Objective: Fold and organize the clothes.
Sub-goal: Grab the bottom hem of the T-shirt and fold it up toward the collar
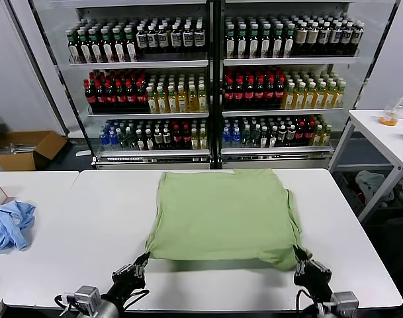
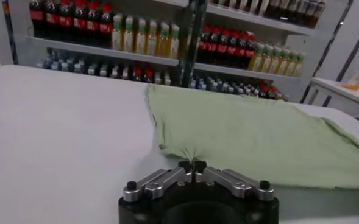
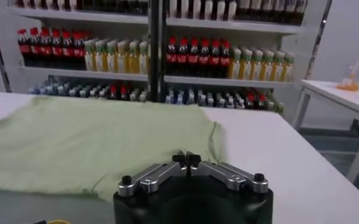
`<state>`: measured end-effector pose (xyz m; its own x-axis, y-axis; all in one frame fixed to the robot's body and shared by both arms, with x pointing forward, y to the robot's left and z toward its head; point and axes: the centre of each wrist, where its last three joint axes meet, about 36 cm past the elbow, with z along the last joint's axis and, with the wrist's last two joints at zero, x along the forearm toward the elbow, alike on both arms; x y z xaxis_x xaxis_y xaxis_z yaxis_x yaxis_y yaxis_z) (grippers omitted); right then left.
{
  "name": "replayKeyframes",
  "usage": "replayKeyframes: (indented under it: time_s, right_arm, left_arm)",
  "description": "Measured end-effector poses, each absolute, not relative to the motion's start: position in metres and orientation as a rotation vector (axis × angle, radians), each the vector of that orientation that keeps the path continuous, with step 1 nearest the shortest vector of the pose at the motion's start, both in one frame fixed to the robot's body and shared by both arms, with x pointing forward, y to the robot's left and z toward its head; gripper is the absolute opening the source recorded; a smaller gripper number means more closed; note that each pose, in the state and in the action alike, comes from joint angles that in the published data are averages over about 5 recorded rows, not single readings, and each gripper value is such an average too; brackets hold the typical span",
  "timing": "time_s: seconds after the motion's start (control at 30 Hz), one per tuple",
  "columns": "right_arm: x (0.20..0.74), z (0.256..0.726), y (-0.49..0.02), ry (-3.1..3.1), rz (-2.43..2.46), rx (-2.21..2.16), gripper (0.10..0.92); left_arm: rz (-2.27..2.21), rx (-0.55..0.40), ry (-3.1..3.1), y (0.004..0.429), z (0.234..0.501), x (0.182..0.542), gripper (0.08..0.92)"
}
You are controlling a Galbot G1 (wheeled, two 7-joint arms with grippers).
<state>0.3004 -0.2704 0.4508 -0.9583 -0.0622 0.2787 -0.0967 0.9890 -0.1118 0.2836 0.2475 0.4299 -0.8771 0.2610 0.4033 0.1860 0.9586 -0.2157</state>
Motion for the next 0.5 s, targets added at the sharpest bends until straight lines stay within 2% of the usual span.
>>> replayKeyframes:
  time_s: [0.5]
  right_arm:
    - [0.38, 0.438, -0.274, -2.871, 0.321, 0.16, 0.106]
  left_arm:
    - [0.189, -0.346, -2.688, 0.261, 0.414, 0.343, 0.083]
